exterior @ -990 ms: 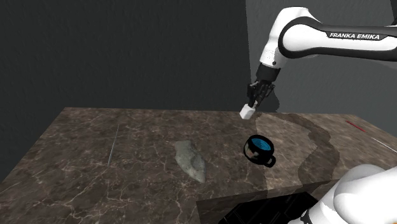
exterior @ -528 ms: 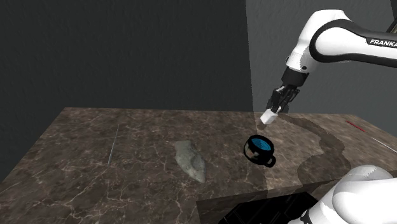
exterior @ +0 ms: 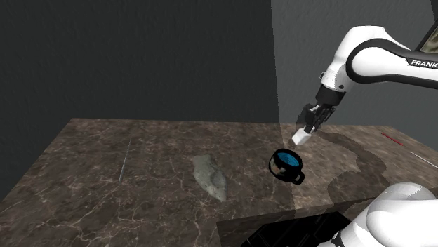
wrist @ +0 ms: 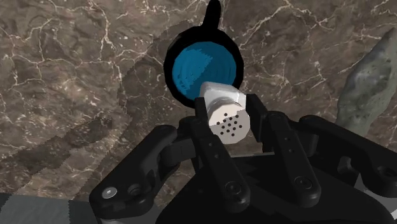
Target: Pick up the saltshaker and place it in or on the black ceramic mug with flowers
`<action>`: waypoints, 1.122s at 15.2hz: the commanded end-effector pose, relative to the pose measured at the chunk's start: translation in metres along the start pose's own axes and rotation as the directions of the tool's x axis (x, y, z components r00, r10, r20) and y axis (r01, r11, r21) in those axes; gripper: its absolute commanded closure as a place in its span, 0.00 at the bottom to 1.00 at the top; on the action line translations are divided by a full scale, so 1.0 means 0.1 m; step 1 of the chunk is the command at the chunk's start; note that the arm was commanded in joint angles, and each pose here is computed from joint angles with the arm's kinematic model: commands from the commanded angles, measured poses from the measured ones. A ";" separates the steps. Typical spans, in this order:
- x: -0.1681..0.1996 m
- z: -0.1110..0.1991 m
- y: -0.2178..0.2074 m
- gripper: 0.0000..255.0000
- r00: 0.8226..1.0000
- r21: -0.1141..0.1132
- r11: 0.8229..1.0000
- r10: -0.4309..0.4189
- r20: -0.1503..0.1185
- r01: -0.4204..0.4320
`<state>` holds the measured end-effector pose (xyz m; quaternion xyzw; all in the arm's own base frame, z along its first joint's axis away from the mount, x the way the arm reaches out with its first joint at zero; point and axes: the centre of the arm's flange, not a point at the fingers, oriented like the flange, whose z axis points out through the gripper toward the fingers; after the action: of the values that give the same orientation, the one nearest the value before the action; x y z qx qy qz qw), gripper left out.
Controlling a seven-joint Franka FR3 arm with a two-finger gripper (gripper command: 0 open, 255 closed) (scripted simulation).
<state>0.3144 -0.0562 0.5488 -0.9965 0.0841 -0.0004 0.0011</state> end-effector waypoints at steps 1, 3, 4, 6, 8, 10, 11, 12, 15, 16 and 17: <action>0.00 0.11 0.01 1.00 1.000 0.000 1.000 0.000 -0.001 0.000; 0.00 0.21 0.01 1.00 1.000 0.000 1.000 0.000 -0.001 0.000; 0.00 0.27 0.01 1.00 1.000 0.000 1.000 0.000 -0.001 0.000; 0.00 0.37 0.01 1.00 1.000 0.000 1.000 0.000 -0.001 0.000; 0.00 0.48 0.01 1.00 1.000 0.000 1.000 0.000 -0.001 0.000; 0.00 0.58 0.01 1.00 1.000 0.000 1.000 0.000 -0.001 0.000; 0.00 0.64 0.01 1.00 1.000 0.000 1.000 0.000 -0.001 0.000; 0.00 0.69 0.01 1.00 1.000 0.000 1.000 0.000 -0.001 0.000; 0.00 0.80 0.01 1.00 1.000 0.000 1.000 0.000 -0.001 0.000; 0.00 0.80 0.01 1.00 1.000 0.000 1.000 0.000 -0.001 0.000; 0.00 0.80 0.01 1.00 1.000 0.000 1.000 0.000 -0.001 0.000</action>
<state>0.3140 -0.0568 0.4690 -0.9965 0.0841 -0.0005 0.0011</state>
